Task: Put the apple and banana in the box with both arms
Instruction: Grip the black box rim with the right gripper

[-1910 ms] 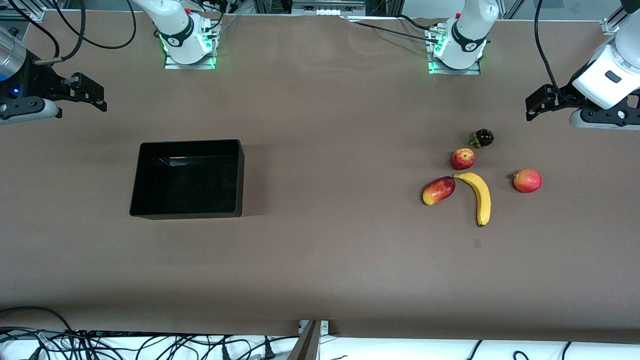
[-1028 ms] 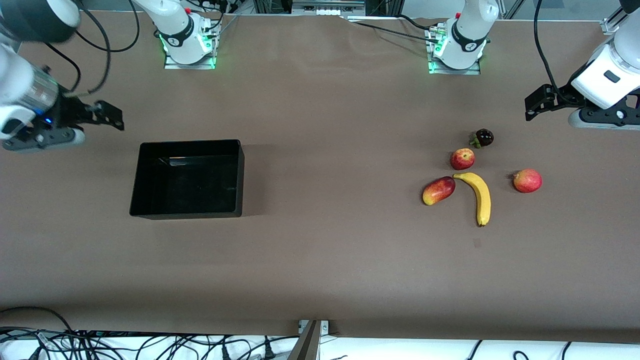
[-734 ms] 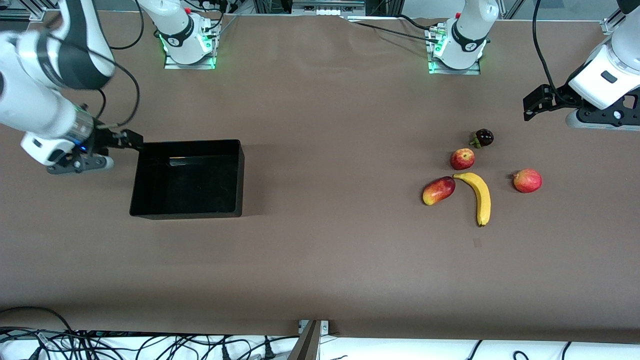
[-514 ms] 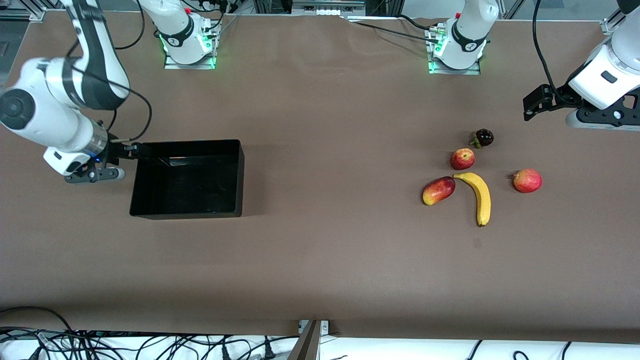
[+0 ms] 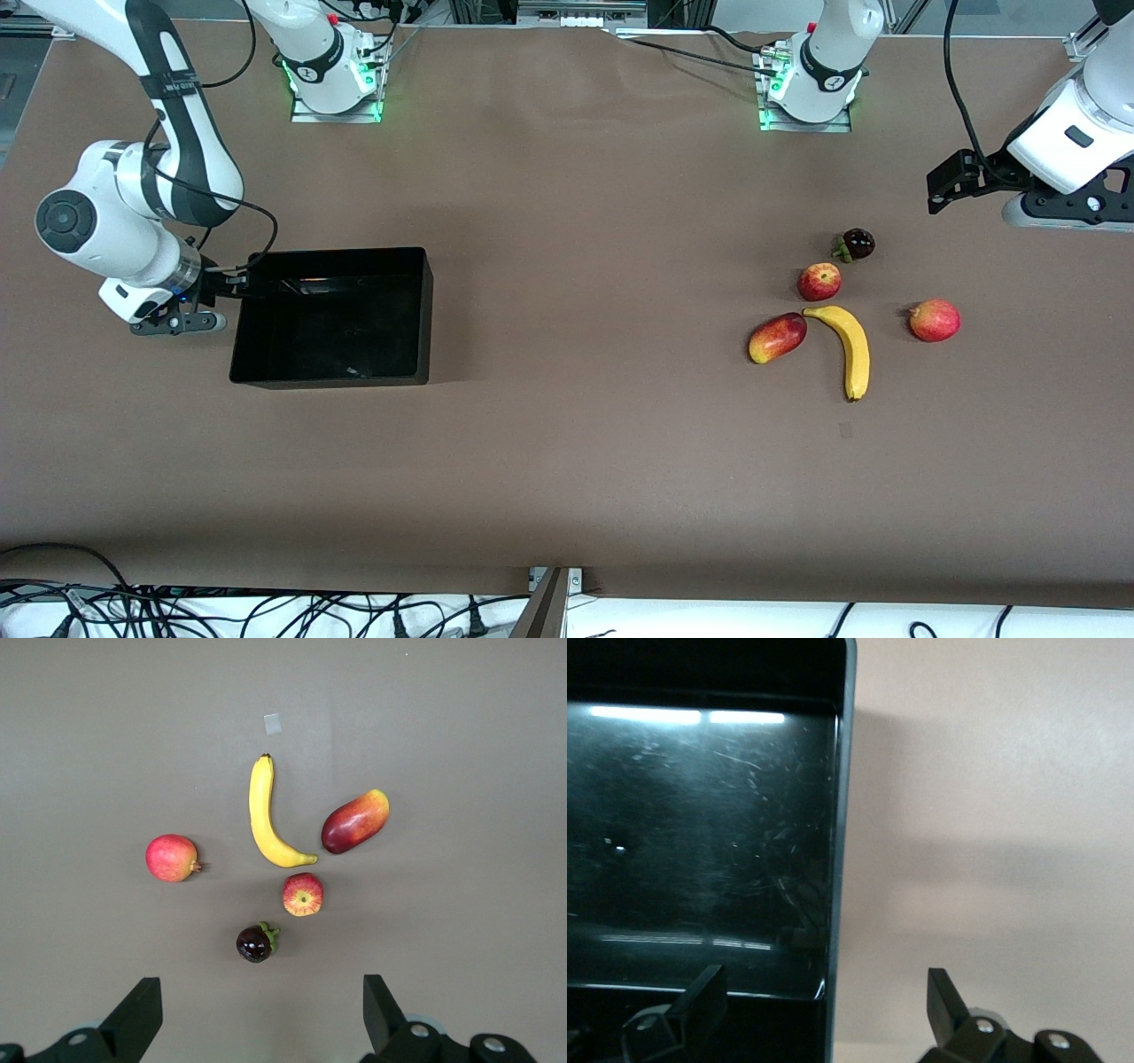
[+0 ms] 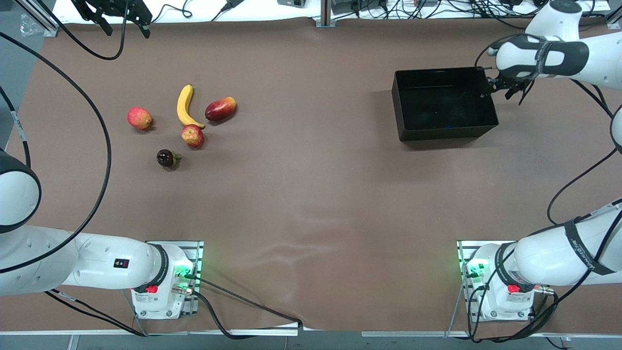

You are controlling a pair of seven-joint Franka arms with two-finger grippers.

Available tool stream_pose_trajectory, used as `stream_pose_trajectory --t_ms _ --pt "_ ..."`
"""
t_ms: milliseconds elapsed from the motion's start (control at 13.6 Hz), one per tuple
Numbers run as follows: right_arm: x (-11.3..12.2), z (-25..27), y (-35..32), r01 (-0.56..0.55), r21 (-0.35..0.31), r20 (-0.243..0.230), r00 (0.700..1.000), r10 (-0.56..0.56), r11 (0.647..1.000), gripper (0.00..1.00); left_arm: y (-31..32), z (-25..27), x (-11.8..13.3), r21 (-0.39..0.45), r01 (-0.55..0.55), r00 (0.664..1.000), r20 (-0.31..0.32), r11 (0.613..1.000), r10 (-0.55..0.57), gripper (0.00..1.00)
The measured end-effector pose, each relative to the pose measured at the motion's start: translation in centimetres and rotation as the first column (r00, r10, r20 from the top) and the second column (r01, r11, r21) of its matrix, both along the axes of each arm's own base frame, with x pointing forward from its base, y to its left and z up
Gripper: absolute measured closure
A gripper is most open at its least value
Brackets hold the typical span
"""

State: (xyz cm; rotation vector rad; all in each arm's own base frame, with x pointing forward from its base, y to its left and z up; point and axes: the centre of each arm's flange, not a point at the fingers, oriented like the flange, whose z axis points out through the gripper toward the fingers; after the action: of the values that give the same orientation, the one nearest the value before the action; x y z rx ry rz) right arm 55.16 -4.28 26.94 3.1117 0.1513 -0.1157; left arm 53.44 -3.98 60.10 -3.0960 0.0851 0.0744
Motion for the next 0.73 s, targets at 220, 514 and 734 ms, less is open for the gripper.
stream_pose_trajectory --t_ms 220,514,734 --pt "-0.2 -1.7 0.0 -0.002 -0.003 -0.004 1.0 0.002 1.0 0.04 0.0 0.0 0.0 0.0 0.0 1.0 -0.001 1.0 0.0 0.0" --pt "-0.2 -2.9 0.0 -0.006 -0.005 -0.011 1.0 0.006 1.0 0.37 0.0 0.0 0.0 0.0 0.0 1.0 -0.002 1.0 0.0 0.0" --pt "-0.3 -3.0 0.0 -0.007 -0.006 -0.013 1.0 0.007 1.0 0.66 0.0 -0.5 0.0 0.002 -0.001 1.0 -0.025 1.0 0.001 0.0"
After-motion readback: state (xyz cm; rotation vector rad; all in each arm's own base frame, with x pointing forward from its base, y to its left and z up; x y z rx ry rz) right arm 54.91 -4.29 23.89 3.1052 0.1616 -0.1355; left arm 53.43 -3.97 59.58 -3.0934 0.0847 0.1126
